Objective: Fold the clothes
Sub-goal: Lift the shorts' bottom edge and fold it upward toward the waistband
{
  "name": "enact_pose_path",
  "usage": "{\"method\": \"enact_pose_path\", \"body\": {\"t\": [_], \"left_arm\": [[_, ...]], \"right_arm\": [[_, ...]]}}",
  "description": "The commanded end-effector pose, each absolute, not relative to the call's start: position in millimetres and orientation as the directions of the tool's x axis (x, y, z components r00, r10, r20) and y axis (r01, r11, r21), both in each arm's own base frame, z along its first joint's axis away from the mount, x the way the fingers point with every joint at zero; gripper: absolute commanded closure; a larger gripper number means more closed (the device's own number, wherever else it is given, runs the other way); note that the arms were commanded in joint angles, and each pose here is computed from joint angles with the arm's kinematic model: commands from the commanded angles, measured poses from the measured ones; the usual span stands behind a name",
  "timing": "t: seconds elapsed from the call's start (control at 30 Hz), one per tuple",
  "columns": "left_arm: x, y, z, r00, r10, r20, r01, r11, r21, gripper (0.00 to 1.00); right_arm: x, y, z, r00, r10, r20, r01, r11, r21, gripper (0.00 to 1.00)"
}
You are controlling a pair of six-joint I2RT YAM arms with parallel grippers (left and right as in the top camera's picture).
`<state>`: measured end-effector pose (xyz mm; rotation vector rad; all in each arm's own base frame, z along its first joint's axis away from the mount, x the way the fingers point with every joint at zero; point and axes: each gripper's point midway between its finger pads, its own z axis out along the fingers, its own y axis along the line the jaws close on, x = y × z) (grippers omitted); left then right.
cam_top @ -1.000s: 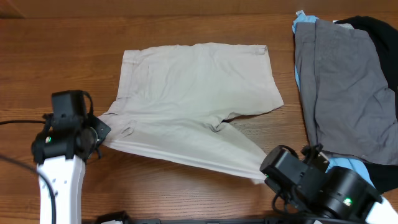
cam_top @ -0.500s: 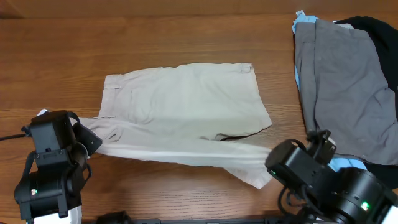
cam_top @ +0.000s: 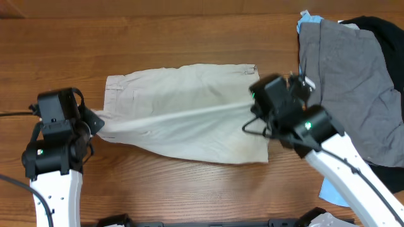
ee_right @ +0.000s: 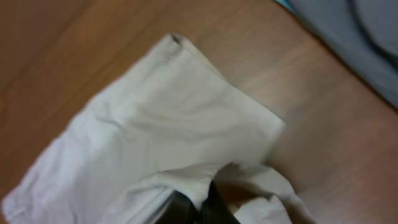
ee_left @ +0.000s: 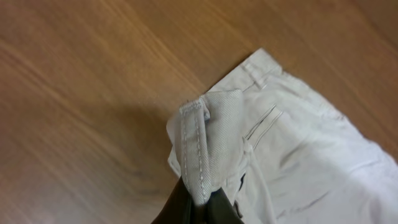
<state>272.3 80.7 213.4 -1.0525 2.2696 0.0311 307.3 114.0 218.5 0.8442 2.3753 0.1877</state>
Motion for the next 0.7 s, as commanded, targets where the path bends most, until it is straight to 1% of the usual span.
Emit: {"method": "enact_pose_path", "body": {"t": [0.0, 0.33, 0.5, 0.67], "left_arm": [[294, 95, 224, -0.439, -0.66, -0.61, -0.7, 0.676, -0.228, 0.96], [357, 107, 187, -0.438, -0.661, -0.609, -0.698, 0.677, -0.233, 0.96], [398, 101, 178, -0.42, -0.661, -0.621, -0.639, 0.702, -0.315, 0.96], [423, 93, 178, -0.399, -0.642, -0.655, -0.595, 0.725, -0.347, 0.96]], "right_arm": [[342, 108, 221, -0.666, 0.517, -0.538, 0.421, 0.856, 0.3, 0.96], [406, 107, 179, -0.685, 0.472, -0.556, 0.378, 0.882, 0.283, 0.96], [428, 113, 159, -0.676, 0.477, -0.562, 0.379, 0.879, 0.291, 0.96], [440, 103, 142, -0.67, 0.495, -0.553, 0.41, 0.868, 0.28, 0.96]]}}
